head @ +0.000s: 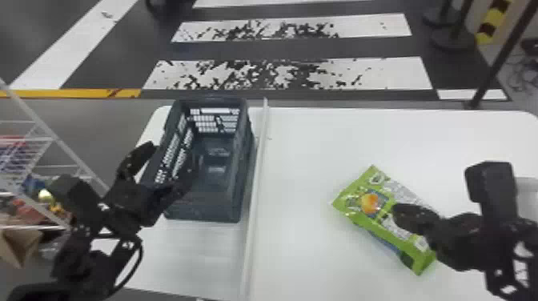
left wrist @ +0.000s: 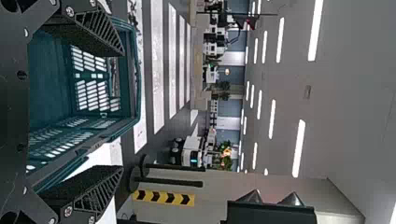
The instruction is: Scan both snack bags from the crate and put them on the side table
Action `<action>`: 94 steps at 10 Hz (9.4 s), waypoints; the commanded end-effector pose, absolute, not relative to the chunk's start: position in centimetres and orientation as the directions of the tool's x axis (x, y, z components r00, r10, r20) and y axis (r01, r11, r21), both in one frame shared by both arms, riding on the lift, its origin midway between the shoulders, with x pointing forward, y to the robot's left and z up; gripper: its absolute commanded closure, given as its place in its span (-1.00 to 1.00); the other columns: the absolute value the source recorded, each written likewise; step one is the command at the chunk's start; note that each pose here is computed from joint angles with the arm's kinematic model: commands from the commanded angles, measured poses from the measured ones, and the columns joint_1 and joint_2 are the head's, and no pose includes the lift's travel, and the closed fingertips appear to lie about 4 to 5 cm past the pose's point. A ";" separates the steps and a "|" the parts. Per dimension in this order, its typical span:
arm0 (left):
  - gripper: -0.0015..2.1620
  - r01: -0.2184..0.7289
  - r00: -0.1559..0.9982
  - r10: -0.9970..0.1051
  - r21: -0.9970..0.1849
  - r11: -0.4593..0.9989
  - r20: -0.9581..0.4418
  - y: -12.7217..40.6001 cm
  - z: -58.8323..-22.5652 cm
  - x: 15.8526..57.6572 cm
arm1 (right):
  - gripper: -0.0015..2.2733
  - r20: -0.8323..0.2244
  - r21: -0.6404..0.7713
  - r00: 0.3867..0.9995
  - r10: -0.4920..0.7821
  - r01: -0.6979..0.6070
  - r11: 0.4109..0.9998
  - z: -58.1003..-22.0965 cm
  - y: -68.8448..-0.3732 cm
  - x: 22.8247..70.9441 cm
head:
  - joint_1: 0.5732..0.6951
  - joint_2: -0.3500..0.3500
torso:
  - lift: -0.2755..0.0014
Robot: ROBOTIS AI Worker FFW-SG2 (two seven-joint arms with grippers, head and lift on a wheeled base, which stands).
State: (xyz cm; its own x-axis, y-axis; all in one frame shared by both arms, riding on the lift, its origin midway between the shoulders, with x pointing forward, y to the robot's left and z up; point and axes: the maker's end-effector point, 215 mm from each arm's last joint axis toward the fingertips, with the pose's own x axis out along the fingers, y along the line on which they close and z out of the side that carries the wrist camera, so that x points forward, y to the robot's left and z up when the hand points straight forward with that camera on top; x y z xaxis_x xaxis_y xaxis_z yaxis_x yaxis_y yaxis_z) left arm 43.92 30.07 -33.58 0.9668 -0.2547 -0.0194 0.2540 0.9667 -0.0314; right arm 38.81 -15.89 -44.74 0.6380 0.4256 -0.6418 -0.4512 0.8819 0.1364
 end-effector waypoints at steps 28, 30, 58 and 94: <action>-0.87 0.240 0.971 -0.240 -0.018 0.971 -0.016 31.6 -32.9 43.4 | 0.43 -0.683 -0.092 0.679 0.269 -0.445 0.891 -48.8 -16.2 50.2 | 1.00 0.52 | 0.36; -0.87 0.238 0.971 -0.238 -0.018 0.971 -0.017 31.7 -33.0 43.4 | -1.00 -0.607 -0.103 0.778 0.163 -0.280 0.954 -41.1 -22.1 50.4 | 1.00 0.47 | 0.36; -0.87 0.243 0.969 -0.244 -0.030 0.969 -0.026 31.2 -33.8 43.8 | 0.99 -0.874 0.045 0.486 0.009 0.062 0.997 -45.9 -37.5 33.0 | 1.00 -0.33 | 0.36; -0.87 0.244 0.969 -0.245 -0.026 0.969 -0.028 31.1 -34.0 43.8 | 0.99 -0.843 -0.096 0.527 -0.107 0.047 0.994 -52.0 -45.7 47.2 | 1.00 -0.52 | 0.36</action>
